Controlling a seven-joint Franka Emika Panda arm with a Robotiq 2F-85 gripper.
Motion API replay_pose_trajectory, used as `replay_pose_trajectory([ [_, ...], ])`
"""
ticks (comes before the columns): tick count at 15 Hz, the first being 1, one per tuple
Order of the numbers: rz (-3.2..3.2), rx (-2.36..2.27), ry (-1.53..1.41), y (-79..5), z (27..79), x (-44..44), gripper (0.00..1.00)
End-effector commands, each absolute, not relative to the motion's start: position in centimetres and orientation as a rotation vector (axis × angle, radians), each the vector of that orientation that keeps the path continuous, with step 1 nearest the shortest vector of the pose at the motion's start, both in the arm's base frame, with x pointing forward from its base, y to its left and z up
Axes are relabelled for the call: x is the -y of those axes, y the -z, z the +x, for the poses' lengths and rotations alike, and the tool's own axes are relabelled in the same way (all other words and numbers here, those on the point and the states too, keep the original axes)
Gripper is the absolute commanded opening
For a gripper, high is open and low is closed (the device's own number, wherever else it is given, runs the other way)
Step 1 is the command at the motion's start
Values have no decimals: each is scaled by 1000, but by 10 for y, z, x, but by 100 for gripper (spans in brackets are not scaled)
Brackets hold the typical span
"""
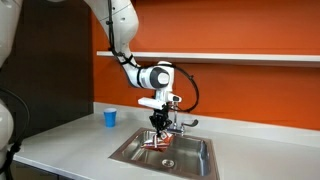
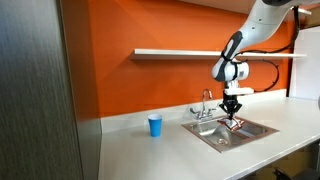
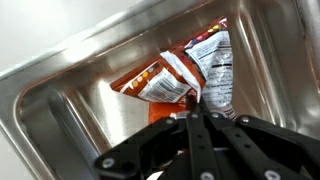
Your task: Remove the brown packet from the sink and put it on the counter
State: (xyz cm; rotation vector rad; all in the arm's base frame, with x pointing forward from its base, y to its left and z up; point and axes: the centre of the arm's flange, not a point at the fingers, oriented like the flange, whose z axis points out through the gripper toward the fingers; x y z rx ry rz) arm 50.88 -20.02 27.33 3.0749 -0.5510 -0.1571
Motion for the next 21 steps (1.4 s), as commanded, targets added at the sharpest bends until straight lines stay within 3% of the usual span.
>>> replay_pose_trajectory([
  [1,3101,415,131,-293,488,171,0],
  [21,3138,-318,231,-283,474,-9,0],
])
